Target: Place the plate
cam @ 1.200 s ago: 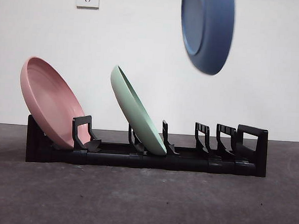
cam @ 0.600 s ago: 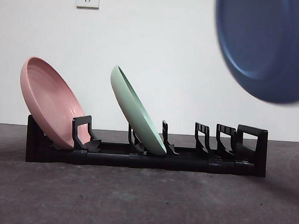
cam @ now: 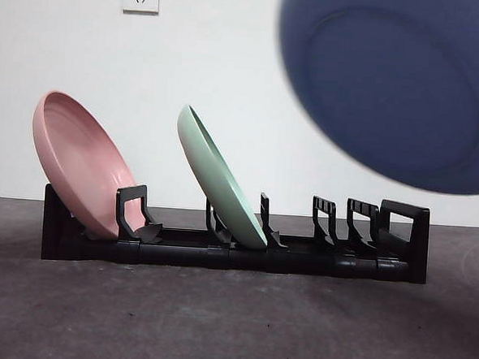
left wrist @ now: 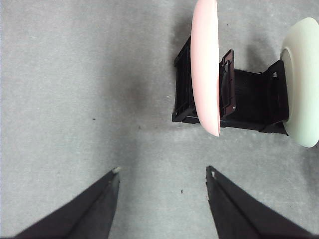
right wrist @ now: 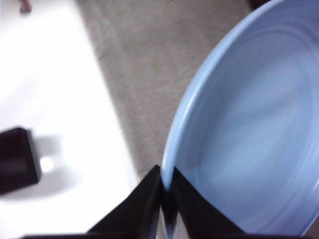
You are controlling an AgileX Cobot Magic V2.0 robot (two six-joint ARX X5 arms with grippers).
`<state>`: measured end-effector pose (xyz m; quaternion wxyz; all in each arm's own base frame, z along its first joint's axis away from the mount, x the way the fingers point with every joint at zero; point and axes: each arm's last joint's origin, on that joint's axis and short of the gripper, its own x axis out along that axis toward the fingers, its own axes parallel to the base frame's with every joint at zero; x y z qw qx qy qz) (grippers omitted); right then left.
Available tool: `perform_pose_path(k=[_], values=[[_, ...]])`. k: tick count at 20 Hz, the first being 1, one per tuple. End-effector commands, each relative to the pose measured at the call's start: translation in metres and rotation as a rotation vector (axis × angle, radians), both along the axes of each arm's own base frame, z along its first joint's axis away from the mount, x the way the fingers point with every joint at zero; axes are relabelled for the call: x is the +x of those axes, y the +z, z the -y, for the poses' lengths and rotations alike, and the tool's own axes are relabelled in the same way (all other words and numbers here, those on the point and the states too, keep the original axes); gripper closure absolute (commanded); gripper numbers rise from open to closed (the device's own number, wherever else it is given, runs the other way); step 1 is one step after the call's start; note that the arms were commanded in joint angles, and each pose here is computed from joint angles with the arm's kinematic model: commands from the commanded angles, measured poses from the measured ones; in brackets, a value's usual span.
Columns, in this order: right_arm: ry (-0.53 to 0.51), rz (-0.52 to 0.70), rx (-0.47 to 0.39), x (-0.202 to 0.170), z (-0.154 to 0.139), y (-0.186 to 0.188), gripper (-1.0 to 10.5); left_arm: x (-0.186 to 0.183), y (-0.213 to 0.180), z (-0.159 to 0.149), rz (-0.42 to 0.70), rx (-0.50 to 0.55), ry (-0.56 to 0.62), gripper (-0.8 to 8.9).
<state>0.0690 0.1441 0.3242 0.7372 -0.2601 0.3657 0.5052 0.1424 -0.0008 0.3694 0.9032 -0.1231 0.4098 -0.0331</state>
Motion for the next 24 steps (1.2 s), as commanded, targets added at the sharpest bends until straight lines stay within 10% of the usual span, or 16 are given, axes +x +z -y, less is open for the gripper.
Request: perform_pose_path(k=[1,11,21,24], values=[[0.088,0.039,-0.061,-0.007,-0.027,-0.008,9.4,0.001,0.006,0.000,0.025,0.003,-0.006,5.34],[0.160,0.089,-0.208,0.014,-0.116,-0.073,9.4,0.001,0.006,0.000,0.025,0.004,-0.007,5.34],[0.121,0.011,-0.371,0.046,-0.132,-0.126,9.4,0.001,0.006,0.000,0.025,0.004,-0.007,5.34],[0.129,-0.001,-0.358,0.045,-0.134,-0.126,7.9,0.001,0.006,0.000,0.026,0.004,-0.007,5.34]])
